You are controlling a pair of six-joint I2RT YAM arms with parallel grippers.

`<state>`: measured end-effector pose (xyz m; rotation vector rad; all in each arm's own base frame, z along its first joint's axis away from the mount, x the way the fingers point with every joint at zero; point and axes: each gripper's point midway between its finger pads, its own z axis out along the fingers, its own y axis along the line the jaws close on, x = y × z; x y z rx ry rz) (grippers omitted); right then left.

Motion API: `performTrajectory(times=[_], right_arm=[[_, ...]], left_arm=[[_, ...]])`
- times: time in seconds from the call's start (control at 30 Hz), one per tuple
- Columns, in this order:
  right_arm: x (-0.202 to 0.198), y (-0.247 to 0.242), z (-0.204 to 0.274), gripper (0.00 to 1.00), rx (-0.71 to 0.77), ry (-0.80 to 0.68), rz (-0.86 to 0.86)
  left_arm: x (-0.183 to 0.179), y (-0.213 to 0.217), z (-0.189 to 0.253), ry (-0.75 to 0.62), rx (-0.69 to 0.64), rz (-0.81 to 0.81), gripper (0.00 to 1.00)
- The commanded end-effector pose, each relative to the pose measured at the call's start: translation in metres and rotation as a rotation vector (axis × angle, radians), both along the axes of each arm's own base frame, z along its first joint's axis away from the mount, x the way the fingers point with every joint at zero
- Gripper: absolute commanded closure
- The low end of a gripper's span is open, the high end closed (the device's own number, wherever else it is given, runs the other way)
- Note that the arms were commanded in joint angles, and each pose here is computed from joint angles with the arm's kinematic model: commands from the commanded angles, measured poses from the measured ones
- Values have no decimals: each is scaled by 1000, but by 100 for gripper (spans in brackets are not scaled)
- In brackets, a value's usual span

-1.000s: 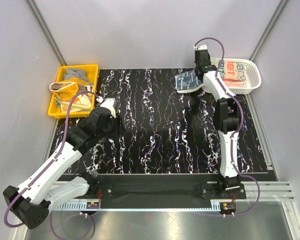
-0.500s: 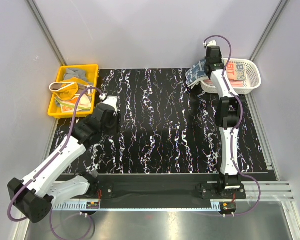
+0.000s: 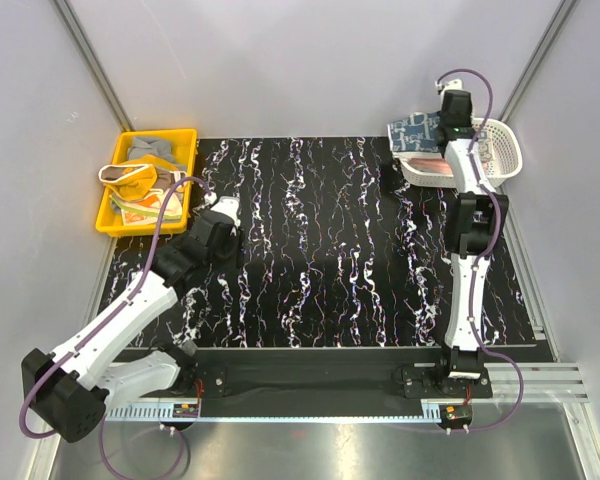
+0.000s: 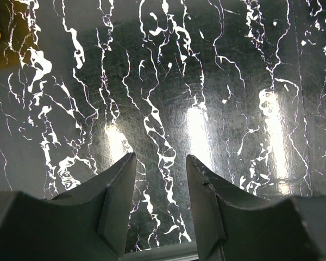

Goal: Fold and stack the towels
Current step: Neatly place the folded towel into the bin

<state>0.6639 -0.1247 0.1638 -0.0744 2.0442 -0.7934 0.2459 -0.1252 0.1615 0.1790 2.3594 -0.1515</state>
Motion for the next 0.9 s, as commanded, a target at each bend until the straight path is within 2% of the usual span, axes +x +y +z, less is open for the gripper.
performTrajectory(times=[0.0, 0.27, 0.43, 0.47, 0.5, 0.53, 0.6, 0.63, 0.7, 0.73, 0.87], right_arm=[[1, -21, 77, 100, 24, -180, -6], [2, -47, 36, 100, 125, -153, -15], [3, -52, 14, 85, 182, -140, -14], [4, -51, 10, 81, 200, -139, -14], [4, -51, 8, 73, 208, -139, -16], [4, -51, 10, 55, 215, -149, -21], [3, -49, 13, 35, 255, -158, -29], [3, -48, 20, 20, 270, -170, -21], [-2, -44, 31, 6, 306, -180, -41], [-4, -43, 48, 0, 323, -209, -47], [-27, -15, 86, 0, 503, -240, -48]], left_arm=[[8, -8, 6, -38, -29, -24, 53], [9, -12, 1, -17, -32, -35, 54], [9, -12, -1, -10, -29, -35, 54], [9, -11, -2, -7, -24, -33, 54], [9, -11, -2, -8, -25, -32, 54], [9, -11, -2, -7, -21, -32, 54], [9, -11, -2, -8, -22, -30, 53], [9, -11, -2, -10, -21, -31, 53], [10, -10, 0, -15, -23, -26, 53], [10, -10, 2, -24, -26, -28, 53], [12, -11, 12, -49, -40, -31, 53]])
